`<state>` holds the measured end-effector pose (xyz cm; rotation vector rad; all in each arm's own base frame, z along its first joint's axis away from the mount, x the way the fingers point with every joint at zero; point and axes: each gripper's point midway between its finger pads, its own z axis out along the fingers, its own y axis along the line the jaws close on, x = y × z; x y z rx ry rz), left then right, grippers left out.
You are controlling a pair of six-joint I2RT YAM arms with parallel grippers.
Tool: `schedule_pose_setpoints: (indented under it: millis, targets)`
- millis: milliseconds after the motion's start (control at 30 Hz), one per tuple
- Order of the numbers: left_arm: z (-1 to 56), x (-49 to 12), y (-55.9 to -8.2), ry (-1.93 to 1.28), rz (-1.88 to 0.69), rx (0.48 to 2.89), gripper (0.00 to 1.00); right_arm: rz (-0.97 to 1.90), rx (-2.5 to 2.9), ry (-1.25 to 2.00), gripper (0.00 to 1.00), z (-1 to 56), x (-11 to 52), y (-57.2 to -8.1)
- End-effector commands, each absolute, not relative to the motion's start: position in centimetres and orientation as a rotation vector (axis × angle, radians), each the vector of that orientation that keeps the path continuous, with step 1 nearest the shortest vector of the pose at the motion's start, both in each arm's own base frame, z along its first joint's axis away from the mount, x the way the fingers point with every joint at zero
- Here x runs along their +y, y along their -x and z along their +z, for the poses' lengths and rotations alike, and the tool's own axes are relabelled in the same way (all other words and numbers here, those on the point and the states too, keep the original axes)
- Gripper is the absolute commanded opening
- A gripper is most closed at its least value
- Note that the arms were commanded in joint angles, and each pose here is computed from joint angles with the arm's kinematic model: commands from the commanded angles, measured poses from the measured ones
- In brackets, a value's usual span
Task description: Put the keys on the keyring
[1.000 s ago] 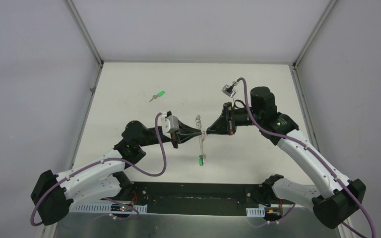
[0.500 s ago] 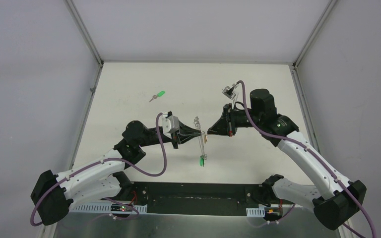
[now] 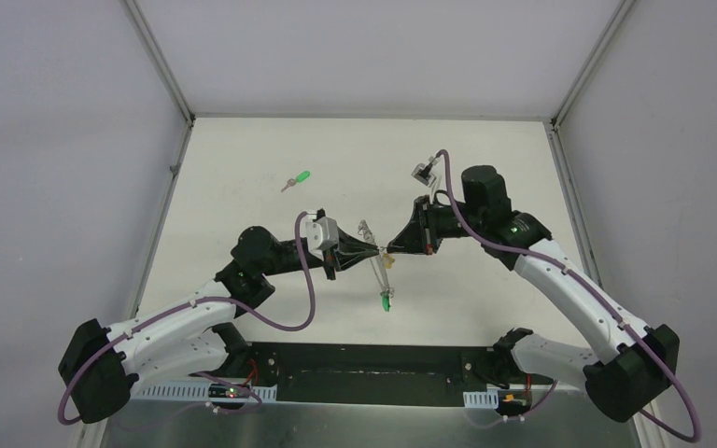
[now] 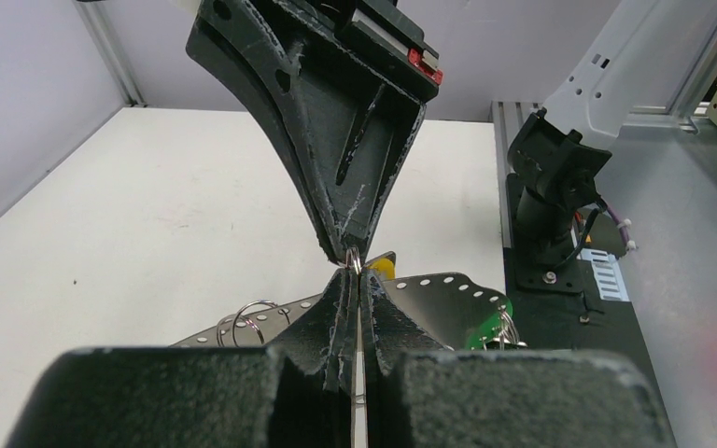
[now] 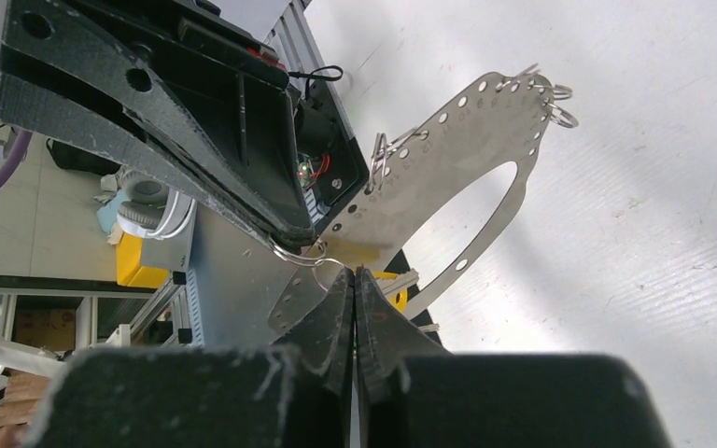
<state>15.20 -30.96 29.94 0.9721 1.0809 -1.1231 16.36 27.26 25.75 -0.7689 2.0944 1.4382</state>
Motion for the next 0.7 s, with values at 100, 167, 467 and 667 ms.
schedule_pose_setpoints:
  millis: [100, 167, 467, 667]
  targets:
    - [32.6, -30.9, -14.6, -0.944, -1.136, 0.968, 0.0, 1.506, 2.052, 0.828, 0.0, 26.1, 28.3, -16.1]
    - [32.5, -30.9, -14.6, -0.943, -1.134, 0.969, 0.0, 1.493, 2.042, 0.845, 0.01, 26.4, 28.3, -16.2]
    - [32.3, -30.5, -14.4, -0.942, -1.125, 0.981, 0.0, 1.404, 1.904, 0.931, 0.49, 27.9, 27.7, -16.3]
    - [32.2, -30.5, -14.4, -0.945, -1.124, 0.983, 0.0, 1.386, 1.592, 1.124, 0.57, 29.1, 27.3, -14.4]
